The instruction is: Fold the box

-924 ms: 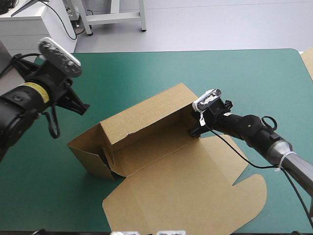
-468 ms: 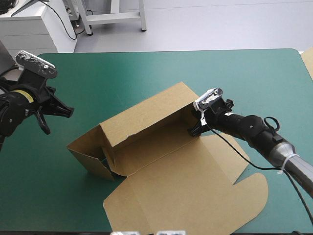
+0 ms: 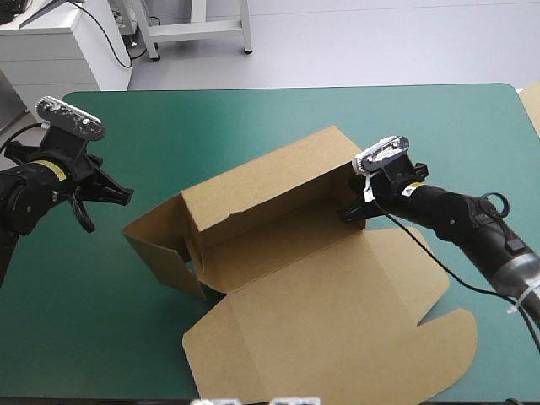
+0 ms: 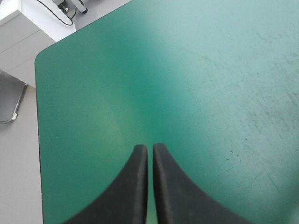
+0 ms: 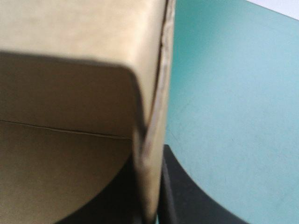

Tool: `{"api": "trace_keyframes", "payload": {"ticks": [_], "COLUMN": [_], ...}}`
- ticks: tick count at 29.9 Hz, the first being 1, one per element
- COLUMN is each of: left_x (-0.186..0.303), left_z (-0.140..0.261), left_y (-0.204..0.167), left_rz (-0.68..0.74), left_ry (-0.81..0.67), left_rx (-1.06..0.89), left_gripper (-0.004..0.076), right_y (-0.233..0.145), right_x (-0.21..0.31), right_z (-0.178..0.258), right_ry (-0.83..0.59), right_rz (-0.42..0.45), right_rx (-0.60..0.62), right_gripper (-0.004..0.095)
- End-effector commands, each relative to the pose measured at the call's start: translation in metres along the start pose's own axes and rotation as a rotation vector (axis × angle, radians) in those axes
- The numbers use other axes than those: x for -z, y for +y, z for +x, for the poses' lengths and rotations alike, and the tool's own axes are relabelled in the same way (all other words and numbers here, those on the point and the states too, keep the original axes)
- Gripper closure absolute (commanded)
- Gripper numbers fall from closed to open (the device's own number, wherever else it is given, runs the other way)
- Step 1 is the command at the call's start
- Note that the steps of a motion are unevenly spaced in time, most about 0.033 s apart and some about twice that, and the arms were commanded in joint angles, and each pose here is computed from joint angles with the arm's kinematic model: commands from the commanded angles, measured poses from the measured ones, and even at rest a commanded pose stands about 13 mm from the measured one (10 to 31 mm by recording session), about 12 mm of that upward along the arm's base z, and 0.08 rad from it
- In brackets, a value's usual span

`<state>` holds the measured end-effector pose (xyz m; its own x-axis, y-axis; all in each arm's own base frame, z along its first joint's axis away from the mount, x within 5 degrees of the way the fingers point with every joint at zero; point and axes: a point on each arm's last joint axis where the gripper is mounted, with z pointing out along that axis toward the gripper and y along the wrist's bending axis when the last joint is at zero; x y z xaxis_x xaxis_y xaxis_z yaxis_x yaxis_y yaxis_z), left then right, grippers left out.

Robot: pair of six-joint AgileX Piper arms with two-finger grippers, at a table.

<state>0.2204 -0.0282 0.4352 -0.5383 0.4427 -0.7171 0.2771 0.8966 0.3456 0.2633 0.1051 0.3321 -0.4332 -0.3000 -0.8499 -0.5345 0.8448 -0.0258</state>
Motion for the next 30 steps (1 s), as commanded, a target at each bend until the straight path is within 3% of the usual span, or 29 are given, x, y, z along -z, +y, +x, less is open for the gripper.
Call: {"api": "trace_keyframes", "payload": {"ticks": [1,11,22,25,30], "left_x": [0.014,0.014,0.013,0.013,0.013], "left_z": [-0.011,-0.013,-0.009,-0.008,-0.010], "left_y": [0.006,0.007,0.009,0.010,0.007], "left_rz": [-0.042,-0.054,-0.081,-0.088,-0.061], "left_ry": [-0.122,-0.146,-0.098,-0.086,-0.115], "left_rx": [0.001,-0.004,-0.032,-0.037,-0.011], "left_gripper": [0.0708,0.0708,0.0717,0.0717,0.0717], "right_y": [-0.010,-0.026,-0.065,-0.072,-0.085], "right_x": [0.030,0.054,-0.020,-0.040,-0.062], "right_z": [-0.025,-0.043,-0.007,-0.004,-0.024], "right_ry": [0.012,0.200,0.433,0.450,0.361], "right_rz": [0.049,0.078,0.082,0.087,0.100], "right_rx": [-0.057,-0.123,-0.267,-0.272,-0.278], "right_gripper": [0.0927,0.0927,0.0927,0.0927,0.0927]}}
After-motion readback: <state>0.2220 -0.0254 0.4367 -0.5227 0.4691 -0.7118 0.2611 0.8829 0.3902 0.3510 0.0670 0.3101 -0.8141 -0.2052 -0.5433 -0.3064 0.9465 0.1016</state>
